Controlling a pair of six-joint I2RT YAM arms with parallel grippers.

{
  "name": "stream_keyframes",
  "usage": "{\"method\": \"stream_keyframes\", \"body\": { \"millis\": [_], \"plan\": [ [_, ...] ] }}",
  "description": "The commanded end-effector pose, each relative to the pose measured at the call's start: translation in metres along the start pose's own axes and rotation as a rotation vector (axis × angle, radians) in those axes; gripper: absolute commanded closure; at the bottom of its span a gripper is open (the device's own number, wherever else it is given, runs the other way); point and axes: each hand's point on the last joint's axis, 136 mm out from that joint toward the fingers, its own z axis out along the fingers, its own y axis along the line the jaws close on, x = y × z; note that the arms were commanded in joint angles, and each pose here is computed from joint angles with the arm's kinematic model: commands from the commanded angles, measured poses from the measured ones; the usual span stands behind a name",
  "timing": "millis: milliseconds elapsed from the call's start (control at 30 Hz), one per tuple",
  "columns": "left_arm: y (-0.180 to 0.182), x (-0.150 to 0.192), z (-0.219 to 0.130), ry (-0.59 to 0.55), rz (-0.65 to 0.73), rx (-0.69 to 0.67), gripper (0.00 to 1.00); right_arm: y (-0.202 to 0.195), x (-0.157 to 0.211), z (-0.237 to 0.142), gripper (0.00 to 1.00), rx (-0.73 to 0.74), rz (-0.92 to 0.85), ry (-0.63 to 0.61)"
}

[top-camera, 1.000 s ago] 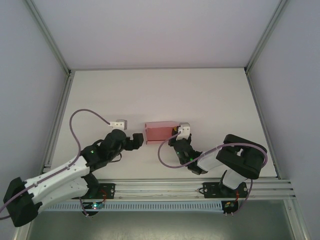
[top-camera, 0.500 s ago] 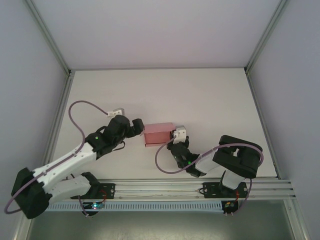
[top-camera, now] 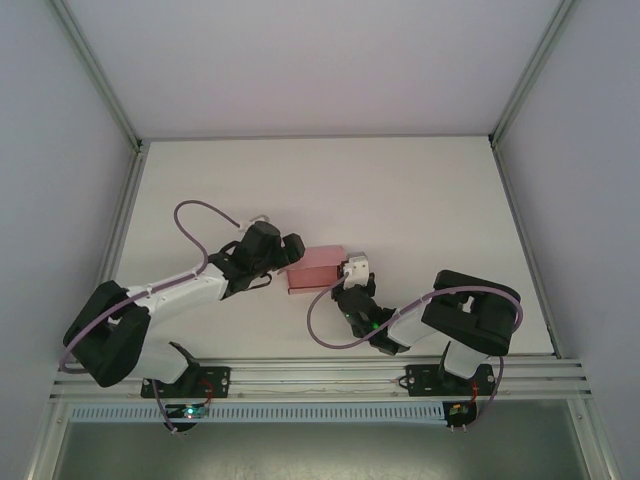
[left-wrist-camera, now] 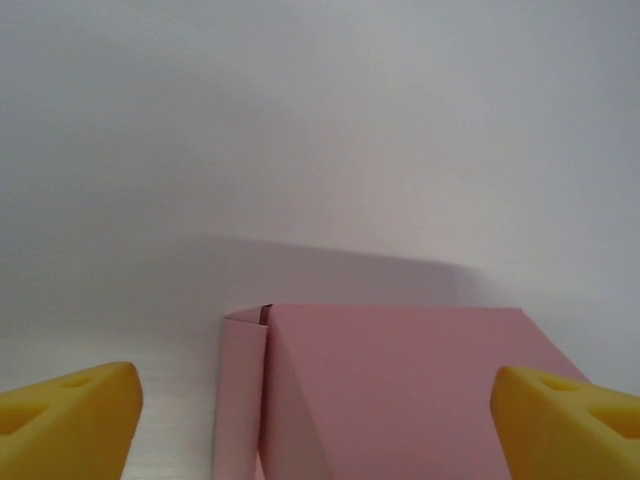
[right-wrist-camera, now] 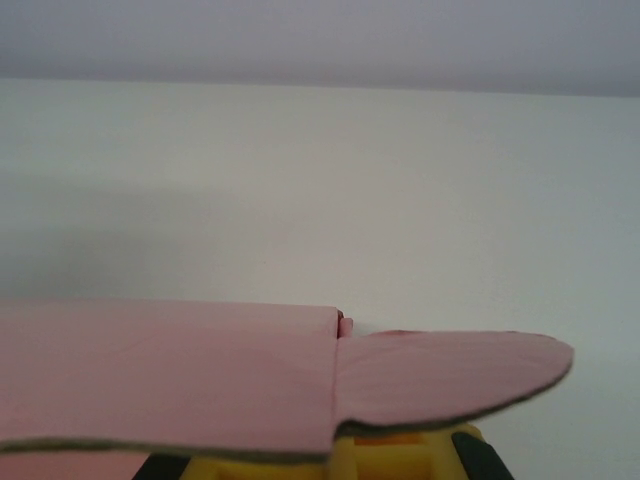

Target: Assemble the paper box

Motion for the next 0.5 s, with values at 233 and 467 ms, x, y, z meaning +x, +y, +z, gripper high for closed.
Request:
{"method": "stream_keyframes", "body": {
  "millis": [233, 467],
  "plan": [
    [0.017, 0.020, 0.019, 0.037, -0.074, 0.029, 0.33, 0.006, 0.017, -0.007, 0.92, -0.045, -0.021, 0.087],
    [0.020, 0.027, 0.026, 0.059, -0.088, 0.037, 0.44, 0.013, 0.010, -0.015, 0.78, -0.099, 0.052, 0.128]
  ]
}}
